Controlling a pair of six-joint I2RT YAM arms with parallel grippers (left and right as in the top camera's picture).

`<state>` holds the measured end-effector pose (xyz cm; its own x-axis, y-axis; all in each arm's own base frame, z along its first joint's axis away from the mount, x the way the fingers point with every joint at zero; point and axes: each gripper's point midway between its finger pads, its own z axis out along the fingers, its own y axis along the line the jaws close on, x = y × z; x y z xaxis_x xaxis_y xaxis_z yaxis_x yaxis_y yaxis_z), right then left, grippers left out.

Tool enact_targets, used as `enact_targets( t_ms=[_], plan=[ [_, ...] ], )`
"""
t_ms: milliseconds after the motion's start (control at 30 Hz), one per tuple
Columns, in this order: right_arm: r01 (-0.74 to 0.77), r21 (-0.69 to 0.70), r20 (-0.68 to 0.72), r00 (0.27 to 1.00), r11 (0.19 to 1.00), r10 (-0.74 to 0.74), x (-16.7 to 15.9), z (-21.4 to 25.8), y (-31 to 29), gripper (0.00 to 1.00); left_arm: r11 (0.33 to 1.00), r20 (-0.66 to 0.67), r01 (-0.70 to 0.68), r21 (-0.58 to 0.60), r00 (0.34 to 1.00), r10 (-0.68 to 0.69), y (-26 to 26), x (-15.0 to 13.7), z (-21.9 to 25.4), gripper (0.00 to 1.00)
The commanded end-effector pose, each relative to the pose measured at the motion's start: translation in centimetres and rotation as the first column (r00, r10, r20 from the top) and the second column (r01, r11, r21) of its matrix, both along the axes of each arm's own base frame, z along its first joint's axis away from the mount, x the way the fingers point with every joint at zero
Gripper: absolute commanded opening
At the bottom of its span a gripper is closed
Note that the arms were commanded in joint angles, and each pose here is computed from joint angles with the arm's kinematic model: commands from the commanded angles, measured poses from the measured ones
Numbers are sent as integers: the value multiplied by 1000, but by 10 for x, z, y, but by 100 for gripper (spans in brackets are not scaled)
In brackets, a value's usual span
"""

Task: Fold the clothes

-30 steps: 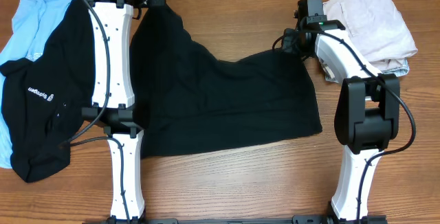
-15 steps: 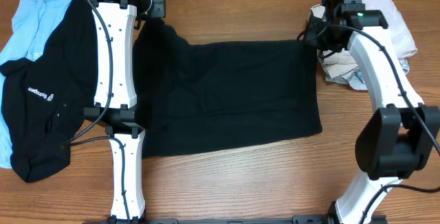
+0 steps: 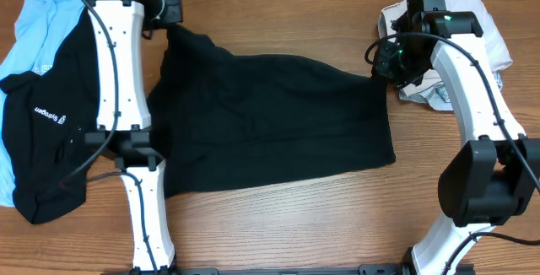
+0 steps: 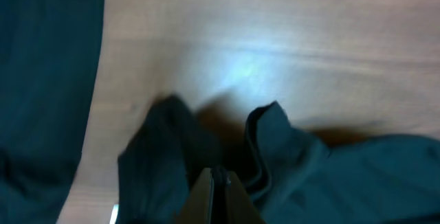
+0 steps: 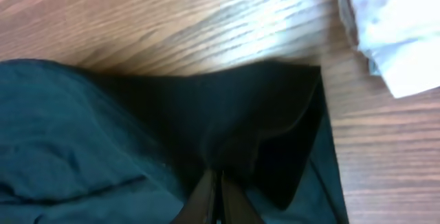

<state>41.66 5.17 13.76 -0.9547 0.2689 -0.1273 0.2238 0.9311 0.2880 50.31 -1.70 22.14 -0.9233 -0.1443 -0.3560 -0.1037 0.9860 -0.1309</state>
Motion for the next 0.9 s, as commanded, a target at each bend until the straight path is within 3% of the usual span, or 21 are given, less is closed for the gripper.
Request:
enact_targets(
  t_ms=[0,267,533,667,867],
  plan=[
    [-4,22,37,999,1000,3,-3,24,3,4,1000,-54,14,16,998,-13,0,-27,10,4],
    [0,11,-57,998,1000,0,-25,18,1,4,997,-332,69,-17,940,-71,-6,-76,-50,4],
    [26,-17,-115,993,1000,-28,-37,5,-13,4,993,-598,114,8,797,-87,4,-132,-115,4],
    [39,-27,-171,984,999,-43,-50,-11,-19,4,991,-661,126,33,747,-73,10,-149,-129,4],
    [36,-17,-254,966,999,-39,-70,-22,-17,4,990,-673,138,26,735,-85,10,-153,-132,4]
  ],
)
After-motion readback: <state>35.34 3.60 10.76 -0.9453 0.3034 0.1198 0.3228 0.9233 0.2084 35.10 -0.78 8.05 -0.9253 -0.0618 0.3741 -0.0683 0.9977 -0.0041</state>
